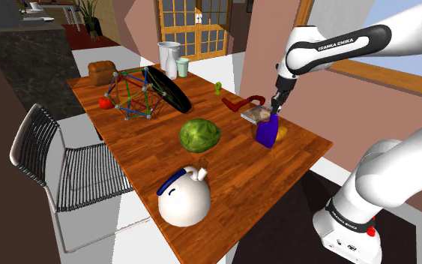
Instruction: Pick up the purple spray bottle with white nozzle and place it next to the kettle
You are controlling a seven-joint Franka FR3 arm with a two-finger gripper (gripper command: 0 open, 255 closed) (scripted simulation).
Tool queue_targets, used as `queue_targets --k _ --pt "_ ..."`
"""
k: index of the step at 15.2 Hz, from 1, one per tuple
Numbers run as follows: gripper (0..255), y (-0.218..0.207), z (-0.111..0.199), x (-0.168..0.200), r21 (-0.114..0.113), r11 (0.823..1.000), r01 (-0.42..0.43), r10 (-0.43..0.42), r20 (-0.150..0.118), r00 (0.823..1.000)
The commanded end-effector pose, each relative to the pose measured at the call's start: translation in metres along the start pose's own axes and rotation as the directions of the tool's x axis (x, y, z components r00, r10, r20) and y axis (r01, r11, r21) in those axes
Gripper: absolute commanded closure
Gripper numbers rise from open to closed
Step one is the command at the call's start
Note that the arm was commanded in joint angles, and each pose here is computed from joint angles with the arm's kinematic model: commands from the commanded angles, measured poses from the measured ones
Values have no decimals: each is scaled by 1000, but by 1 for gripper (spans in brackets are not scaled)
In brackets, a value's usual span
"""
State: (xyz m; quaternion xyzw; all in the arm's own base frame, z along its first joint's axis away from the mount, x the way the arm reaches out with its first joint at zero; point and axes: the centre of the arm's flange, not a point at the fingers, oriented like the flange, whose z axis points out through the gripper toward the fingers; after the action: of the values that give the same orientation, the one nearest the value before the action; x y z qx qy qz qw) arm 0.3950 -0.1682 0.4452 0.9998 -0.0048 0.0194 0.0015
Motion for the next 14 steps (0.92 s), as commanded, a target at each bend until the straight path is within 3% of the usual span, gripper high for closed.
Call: queue_targets --k 1,14 --pt "255 -1 -11 0 0 1000 0 0 0 1000" --pt "255 -1 -79 3 0 1000 0 0 0 1000"
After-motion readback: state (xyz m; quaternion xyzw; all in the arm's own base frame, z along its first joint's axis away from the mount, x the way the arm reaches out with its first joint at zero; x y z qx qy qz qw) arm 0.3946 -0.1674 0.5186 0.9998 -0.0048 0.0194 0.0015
